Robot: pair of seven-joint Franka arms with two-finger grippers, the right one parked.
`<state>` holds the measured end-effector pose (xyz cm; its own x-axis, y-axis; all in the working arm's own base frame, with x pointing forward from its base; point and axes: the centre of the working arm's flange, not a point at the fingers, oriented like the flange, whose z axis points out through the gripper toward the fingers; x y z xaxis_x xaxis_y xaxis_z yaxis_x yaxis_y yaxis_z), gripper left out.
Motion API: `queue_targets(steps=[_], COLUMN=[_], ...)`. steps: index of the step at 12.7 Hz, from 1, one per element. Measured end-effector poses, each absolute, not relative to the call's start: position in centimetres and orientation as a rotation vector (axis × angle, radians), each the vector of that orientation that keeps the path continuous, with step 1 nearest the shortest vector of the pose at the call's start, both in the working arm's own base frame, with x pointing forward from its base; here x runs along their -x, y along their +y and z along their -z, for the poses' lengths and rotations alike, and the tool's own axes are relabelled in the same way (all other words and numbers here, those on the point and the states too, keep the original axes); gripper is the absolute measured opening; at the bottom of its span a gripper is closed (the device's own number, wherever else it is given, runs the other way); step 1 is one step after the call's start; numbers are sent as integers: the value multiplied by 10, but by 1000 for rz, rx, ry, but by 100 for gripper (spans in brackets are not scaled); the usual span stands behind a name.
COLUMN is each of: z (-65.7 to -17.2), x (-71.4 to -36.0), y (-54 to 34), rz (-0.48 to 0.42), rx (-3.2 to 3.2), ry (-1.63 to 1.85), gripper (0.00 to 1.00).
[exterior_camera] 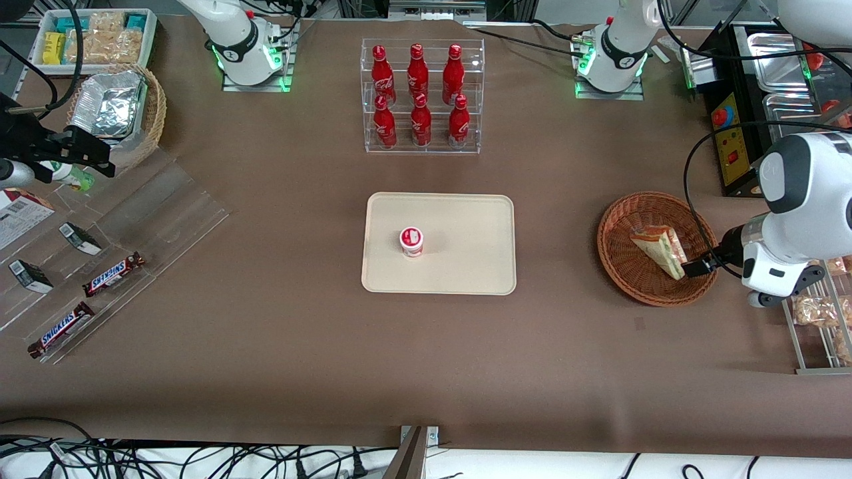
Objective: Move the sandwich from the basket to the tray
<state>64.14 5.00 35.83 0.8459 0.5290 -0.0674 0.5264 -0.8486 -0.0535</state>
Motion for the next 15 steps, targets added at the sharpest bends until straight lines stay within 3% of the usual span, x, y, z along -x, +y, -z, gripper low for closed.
queue_targets(steps=[5, 9, 15], z=[-305, -295, -274], x=[-600, -569, -550], y=[57, 35, 25], rz=[6, 25, 66], rx=[2877, 2797, 2802], ry=[-1205, -1264, -1205], gripper=[100, 100, 100])
